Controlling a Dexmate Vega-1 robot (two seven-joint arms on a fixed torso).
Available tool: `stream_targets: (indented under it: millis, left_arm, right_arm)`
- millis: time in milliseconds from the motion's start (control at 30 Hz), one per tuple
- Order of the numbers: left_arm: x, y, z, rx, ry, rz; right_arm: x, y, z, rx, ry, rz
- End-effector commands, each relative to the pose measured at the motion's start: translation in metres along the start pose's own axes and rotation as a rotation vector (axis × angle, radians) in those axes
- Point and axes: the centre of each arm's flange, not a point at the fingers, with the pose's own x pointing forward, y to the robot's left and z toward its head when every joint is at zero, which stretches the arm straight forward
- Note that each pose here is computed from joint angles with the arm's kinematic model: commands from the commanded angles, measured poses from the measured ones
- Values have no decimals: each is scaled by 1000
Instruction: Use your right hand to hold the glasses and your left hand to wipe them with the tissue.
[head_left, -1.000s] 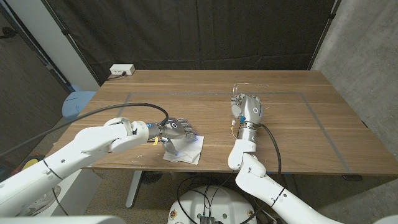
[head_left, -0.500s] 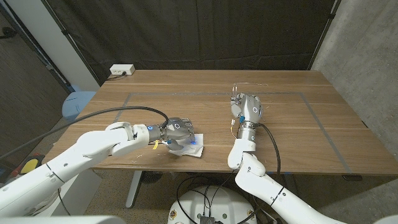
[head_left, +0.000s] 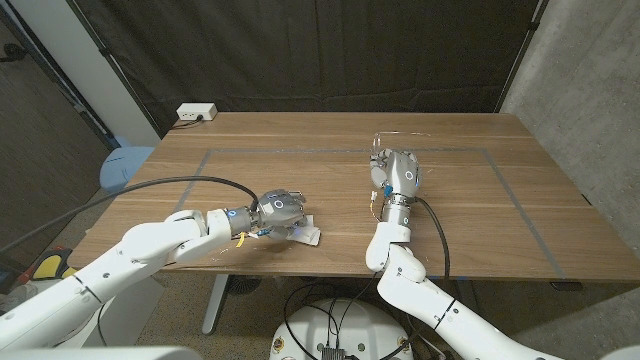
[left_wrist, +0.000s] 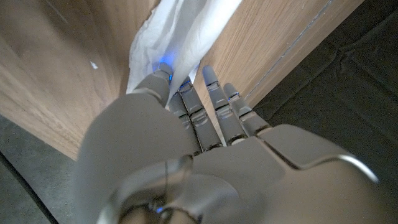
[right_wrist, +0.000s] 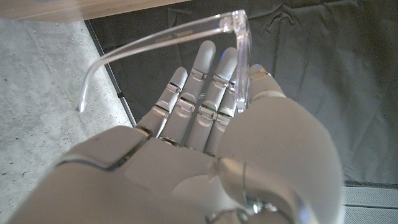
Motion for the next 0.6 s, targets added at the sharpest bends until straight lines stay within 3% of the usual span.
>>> stream_targets:
  millis: [33, 167, 333, 600]
  left_arm:
    - [-2, -9, -14, -162, 299, 395]
    - [4, -5, -14, -186, 348, 500]
    - [5, -5, -22, -208, 422, 598]
    - [6, -5, -34, -265, 541, 822]
  right_arm:
    - [2, 2, 3, 38, -6, 6]
    - [3, 1, 5, 47, -18, 1]
    - [2, -3, 6, 63, -23, -7]
    - [0, -8, 6, 142, -11, 7]
